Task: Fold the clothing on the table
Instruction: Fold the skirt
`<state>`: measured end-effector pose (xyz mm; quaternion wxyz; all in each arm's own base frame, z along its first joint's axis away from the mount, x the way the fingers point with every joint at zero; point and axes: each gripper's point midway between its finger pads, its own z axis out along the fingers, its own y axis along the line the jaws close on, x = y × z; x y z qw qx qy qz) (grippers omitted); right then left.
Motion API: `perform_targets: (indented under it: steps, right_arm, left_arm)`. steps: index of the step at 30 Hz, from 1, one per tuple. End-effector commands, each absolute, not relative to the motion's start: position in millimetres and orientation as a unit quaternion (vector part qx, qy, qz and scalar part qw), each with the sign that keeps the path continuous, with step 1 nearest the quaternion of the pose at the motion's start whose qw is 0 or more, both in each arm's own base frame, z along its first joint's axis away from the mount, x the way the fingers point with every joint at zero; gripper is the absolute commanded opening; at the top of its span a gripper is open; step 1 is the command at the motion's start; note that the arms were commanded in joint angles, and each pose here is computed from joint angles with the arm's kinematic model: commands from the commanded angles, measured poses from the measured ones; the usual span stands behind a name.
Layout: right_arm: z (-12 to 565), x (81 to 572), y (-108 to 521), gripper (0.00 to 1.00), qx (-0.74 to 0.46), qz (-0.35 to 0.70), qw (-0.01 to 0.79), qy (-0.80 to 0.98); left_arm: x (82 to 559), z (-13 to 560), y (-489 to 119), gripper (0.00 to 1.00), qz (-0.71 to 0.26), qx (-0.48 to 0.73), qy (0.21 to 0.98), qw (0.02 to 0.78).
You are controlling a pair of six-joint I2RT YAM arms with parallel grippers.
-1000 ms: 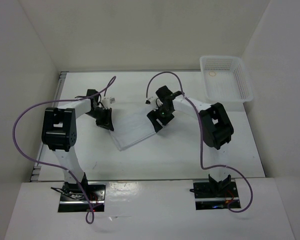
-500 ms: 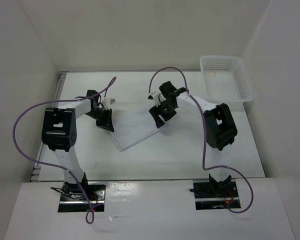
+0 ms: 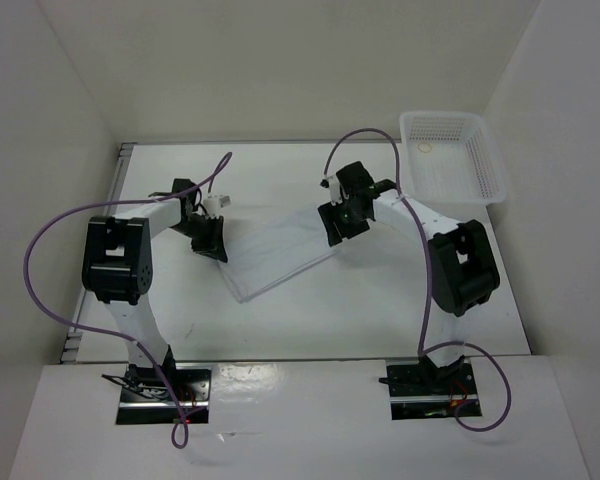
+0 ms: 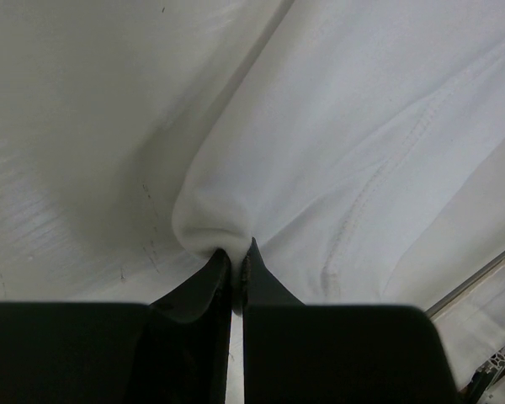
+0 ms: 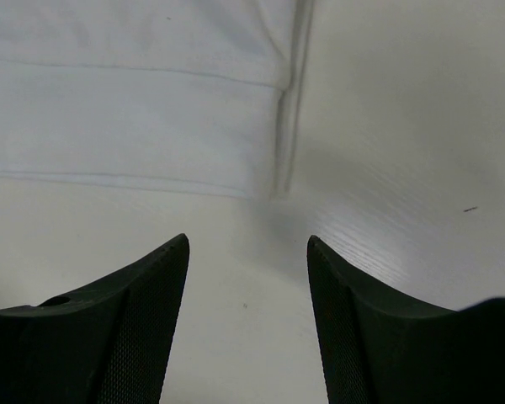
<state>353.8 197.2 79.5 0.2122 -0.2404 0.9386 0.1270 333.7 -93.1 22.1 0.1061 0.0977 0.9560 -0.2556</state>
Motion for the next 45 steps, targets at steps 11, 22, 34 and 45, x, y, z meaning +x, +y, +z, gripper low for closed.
perform_targets:
  steps: [11,22,34,45]
  right_arm:
    - [34.8,364.7,197.9,0.63,-0.207,0.105,0.2,0.952]
    - [12.3,371.5,203.4,0.61,-0.211,0.098,0.188,0.954]
    - [5.6,366.9,222.3,0.45,-0.228,0.119,0.176,0.95]
    - [-4.9,358.1,223.3,0.11,-0.234,0.127,0.15,0.952]
  left_arm:
    - [336.4,34.1,-90.5,0.0,-0.255,0.104,0.953,0.125]
    - [335.5,31.9,-91.9,0.0,-0.26,0.103,0.953,0.121]
    - [333.8,26.9,-93.3,0.0,-0.265,0.101,0.952,0.112]
    - [333.0,24.0,-93.3,0.0,-0.265,0.1,0.953,0.108]
